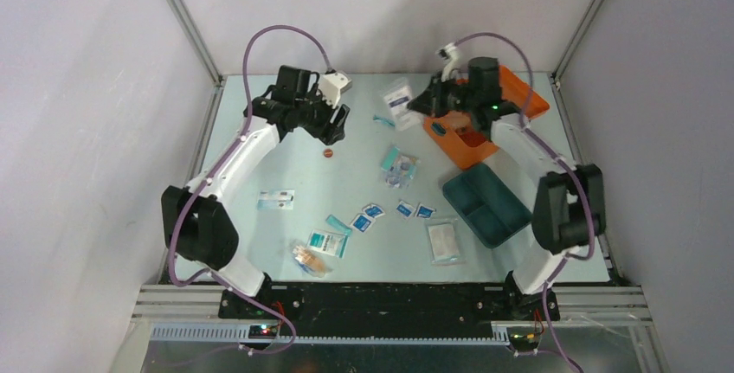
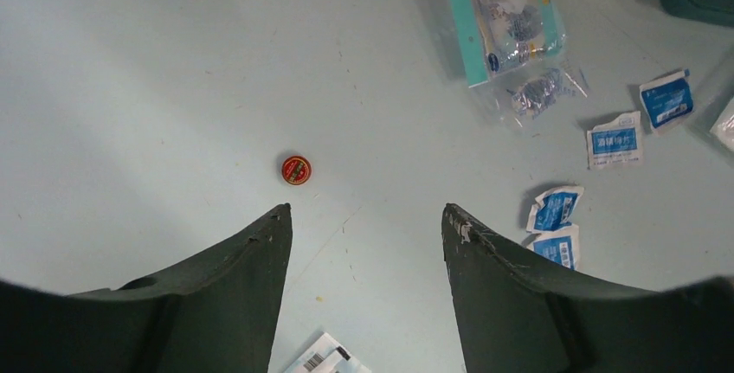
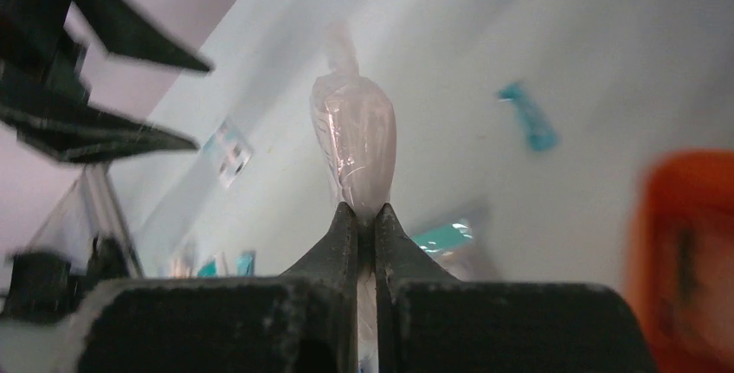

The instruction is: Organize the medicine kit

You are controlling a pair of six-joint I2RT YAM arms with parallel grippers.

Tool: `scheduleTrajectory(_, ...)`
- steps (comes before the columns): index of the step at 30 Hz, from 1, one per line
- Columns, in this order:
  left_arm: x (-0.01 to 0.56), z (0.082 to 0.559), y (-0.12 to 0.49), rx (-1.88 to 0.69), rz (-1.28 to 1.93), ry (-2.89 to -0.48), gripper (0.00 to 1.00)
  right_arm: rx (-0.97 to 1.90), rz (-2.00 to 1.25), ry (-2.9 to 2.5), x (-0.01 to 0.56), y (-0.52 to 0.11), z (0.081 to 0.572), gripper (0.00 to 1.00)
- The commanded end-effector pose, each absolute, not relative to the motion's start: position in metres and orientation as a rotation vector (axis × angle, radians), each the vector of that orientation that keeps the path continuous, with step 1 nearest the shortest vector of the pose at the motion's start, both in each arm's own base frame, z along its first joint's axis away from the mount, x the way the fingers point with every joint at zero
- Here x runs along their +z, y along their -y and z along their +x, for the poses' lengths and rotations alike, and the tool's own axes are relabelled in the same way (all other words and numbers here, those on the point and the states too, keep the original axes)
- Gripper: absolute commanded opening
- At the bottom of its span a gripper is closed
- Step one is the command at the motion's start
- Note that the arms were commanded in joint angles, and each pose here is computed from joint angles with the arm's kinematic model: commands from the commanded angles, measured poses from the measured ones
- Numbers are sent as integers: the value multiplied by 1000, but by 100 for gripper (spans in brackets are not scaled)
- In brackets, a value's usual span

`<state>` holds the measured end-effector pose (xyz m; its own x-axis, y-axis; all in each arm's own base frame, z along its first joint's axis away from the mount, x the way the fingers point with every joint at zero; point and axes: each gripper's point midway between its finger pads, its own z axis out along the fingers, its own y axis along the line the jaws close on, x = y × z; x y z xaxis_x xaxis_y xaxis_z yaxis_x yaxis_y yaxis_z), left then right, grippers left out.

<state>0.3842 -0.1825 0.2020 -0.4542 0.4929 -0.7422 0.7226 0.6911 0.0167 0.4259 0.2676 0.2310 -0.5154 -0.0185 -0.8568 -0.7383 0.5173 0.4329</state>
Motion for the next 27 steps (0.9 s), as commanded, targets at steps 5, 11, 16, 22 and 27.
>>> scheduleTrajectory(5,227,389,176,-362,745,-2145,70,559,328,-1789,314,-115,471,0)
scheduleTrajectory(11,225,388,168,-311,760,-2165,71,367,859,-1804,271,-65,469,0)
scheduleTrajectory(16,222,384,159,-276,760,-2190,71,367,1055,-1839,236,-63,476,0)
scheduleTrajectory(22,219,377,150,-277,729,-2215,71,382,1246,-1827,211,-63,488,0)
scheduleTrajectory(27,220,375,142,-249,720,-2226,70,378,1369,-1805,186,-66,504,0)
